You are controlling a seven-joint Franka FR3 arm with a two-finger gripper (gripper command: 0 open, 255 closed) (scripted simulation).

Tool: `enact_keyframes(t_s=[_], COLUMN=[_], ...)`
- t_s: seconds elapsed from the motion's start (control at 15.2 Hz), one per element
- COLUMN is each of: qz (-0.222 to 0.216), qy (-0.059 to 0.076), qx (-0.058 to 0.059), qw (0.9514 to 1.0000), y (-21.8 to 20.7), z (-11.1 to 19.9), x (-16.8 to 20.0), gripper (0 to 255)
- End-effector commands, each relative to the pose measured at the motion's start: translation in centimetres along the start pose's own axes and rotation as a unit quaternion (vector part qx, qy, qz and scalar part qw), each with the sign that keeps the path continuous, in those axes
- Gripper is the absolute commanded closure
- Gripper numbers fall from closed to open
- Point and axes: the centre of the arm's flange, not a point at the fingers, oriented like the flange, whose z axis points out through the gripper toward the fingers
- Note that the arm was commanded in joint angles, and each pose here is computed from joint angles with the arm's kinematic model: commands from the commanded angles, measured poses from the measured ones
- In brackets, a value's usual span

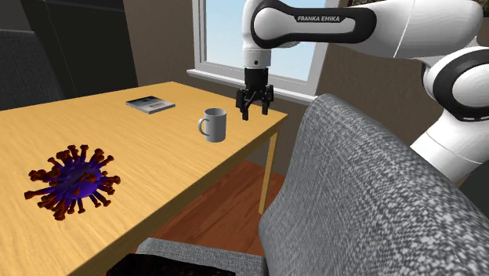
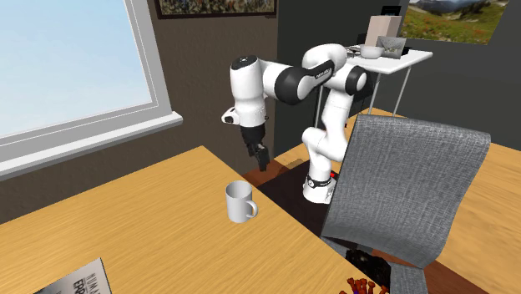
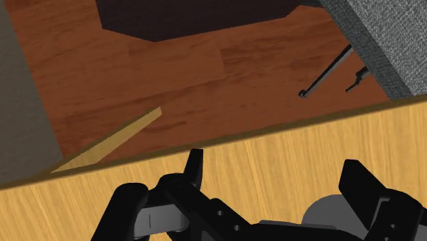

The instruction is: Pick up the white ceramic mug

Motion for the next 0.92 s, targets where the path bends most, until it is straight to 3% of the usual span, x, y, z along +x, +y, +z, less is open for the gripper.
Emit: enact_keyframes(t_s=[0.0, 0.46, 0.86], qz=[0.012, 0.050, 0.050], qy=[-0.009, -0.040, -0.040], qx=[0.007, 0.031, 0.031], qw=[0.9999, 0.9975, 0.9975], y=[-1.2, -5.2, -5.2], z=[-0.7, -3.2, 0.0], x=[2.4, 10.4, 10.8], gripper=[0, 0, 0])
